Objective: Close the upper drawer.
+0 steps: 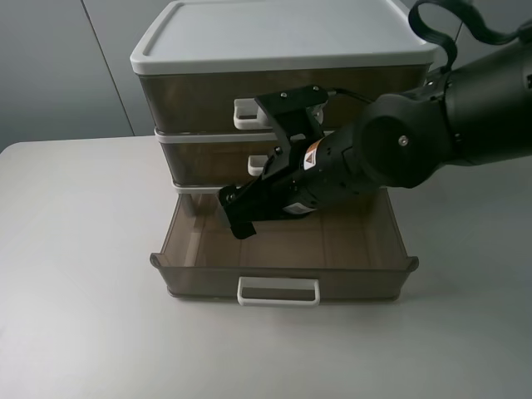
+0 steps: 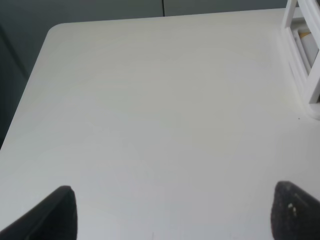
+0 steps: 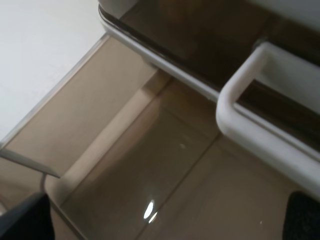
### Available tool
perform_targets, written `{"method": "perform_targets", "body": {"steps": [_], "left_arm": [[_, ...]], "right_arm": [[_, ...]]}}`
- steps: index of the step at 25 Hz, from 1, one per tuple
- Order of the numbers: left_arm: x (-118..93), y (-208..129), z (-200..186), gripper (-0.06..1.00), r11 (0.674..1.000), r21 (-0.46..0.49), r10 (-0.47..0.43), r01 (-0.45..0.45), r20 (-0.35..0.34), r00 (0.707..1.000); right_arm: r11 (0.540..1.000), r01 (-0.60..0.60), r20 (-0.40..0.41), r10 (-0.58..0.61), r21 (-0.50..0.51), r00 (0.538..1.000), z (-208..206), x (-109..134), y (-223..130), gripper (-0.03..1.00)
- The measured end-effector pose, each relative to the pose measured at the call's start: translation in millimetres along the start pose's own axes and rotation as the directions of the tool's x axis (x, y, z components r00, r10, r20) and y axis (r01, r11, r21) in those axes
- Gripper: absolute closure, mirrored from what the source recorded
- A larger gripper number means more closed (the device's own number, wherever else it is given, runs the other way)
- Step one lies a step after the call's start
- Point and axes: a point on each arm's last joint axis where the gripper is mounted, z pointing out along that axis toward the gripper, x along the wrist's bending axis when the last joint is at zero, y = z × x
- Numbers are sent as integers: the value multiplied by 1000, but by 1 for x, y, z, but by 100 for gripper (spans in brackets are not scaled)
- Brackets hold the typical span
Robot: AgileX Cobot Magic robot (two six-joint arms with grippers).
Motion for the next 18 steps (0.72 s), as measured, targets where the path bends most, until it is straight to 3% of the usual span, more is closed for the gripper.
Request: {"method": "perform_targets", "body": {"steps": [5, 14, 18], "left_arm": [[0, 0, 0, 20, 1000, 0, 0, 0, 0, 1000], [0, 0, 0, 20, 1000, 0, 0, 0, 0, 1000], [0, 0, 0, 20, 1000, 0, 0, 0, 0, 1000]], "right_arm": [[998, -25, -4, 25, 60, 1000, -8, 3, -1, 27], [979, -62, -70, 77, 194, 995, -69, 19, -6, 27], [985, -52, -80, 66, 167, 995, -87, 18, -4, 27]]}}
